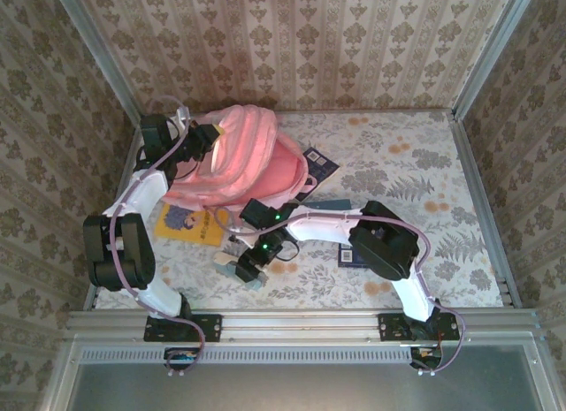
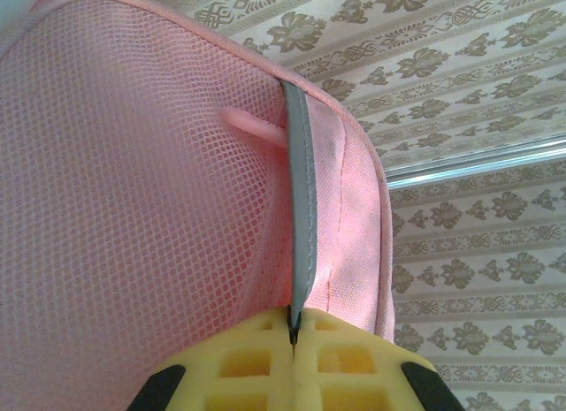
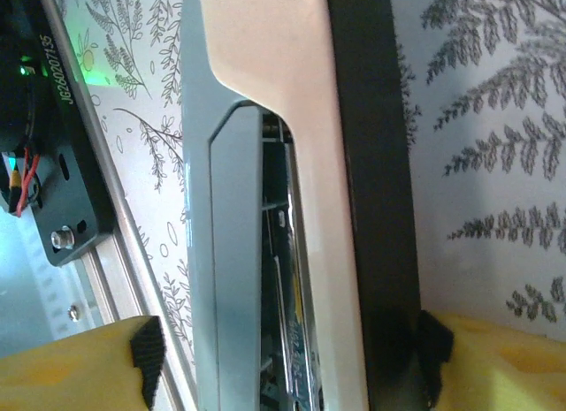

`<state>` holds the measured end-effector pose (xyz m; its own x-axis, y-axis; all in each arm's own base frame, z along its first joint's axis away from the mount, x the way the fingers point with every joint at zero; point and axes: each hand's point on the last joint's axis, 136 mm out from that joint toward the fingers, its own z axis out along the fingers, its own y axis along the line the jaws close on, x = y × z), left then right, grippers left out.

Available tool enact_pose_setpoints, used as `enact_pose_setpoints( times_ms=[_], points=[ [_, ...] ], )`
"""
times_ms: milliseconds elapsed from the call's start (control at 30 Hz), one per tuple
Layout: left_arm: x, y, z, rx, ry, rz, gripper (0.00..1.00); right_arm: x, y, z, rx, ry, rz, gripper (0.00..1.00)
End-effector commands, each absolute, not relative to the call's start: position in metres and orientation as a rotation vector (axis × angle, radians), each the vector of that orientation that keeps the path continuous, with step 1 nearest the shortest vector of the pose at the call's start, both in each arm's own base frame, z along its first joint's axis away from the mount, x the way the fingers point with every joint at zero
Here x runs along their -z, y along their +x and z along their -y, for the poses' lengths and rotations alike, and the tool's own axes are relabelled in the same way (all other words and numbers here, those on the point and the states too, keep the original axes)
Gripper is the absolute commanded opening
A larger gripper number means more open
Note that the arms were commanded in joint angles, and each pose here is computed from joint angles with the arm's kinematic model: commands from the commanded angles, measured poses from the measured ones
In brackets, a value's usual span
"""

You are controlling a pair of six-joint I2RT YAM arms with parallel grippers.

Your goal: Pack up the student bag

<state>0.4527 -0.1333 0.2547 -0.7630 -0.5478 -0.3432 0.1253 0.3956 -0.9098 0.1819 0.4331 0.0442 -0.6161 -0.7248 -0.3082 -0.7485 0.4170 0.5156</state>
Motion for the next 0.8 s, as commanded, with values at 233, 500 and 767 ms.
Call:
enact_pose_setpoints(
  times_ms=[233, 500, 767],
  points=[
    [-0.280, 0.451, 0.130, 1.368, -0.300, -1.980, 0.00, -0.053, 0.182, -0.437, -1.002, -1.363, -2.580, 0.44],
    [-0.281, 0.452, 0.130, 1.369, -0.299, -1.978, 0.00, -0.044, 0.190, -0.430, -0.769, -1.404, -2.559, 0.41],
    [-0.279, 0.452, 0.129, 1.368, -0.303, -1.980, 0.00, -0.031, 0.191, -0.430, -0.640, -1.419, -2.550, 0.30]
  ],
)
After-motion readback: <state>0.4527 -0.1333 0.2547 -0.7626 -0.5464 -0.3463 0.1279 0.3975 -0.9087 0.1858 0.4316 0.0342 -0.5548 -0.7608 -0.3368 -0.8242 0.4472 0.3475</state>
